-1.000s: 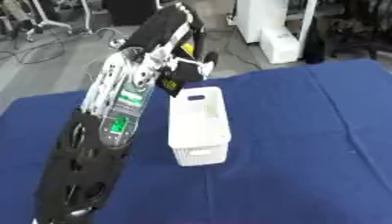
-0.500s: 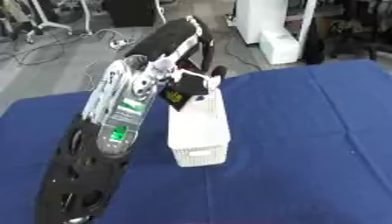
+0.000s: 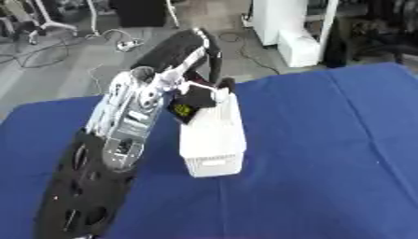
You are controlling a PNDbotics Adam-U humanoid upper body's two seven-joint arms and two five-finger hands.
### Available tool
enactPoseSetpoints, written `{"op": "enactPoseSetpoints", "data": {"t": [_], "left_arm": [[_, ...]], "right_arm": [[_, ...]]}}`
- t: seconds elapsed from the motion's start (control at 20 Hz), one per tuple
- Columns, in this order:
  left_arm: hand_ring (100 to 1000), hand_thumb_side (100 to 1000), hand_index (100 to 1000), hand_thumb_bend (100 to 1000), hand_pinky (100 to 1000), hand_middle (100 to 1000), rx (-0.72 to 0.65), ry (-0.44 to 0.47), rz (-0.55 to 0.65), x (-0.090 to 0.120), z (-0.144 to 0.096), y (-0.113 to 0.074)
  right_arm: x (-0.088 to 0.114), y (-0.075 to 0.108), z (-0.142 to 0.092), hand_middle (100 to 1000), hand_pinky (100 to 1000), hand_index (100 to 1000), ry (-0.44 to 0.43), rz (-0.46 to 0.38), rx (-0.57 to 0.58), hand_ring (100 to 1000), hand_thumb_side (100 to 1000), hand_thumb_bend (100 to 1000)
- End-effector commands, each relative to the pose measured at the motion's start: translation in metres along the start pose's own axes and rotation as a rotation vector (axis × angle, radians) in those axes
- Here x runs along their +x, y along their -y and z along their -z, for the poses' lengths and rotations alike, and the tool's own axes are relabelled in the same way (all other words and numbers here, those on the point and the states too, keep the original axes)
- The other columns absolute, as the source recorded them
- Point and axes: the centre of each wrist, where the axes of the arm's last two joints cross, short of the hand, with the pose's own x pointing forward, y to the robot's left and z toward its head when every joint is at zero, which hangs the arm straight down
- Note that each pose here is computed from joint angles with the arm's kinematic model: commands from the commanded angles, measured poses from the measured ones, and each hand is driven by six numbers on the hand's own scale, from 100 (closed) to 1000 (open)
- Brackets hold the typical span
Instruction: Pick up objects on the table and place them in the box.
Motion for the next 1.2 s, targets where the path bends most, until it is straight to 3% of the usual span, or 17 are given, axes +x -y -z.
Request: {"op": "enactPoseSetpoints", "data": {"t": [0.05, 0.5, 1.2], "left_arm": [[252, 171, 339, 157, 100, 461, 0.035, -0.007, 0.010, -0.005, 0.000, -0.007], [245, 173, 339, 155, 100, 462, 0.059, 0.026, -0.019, -0.006, 0.004, 0.000], [242, 175, 321, 172, 100, 461, 0.093, -0.007, -0.012, -0.024, 0.012, 0.021]], "right_arm": [[0.007, 0.001, 0.008, 249, 165, 384, 0.003, -0.022, 0.041, 289, 1000, 100], [0.006, 0.000, 0.011, 248, 165, 383, 0.006, -0.015, 0.046, 289, 1000, 100], [0.006, 0.000, 0.014, 248, 165, 383, 0.010, -0.008, 0.051, 289, 1000, 100]]}}
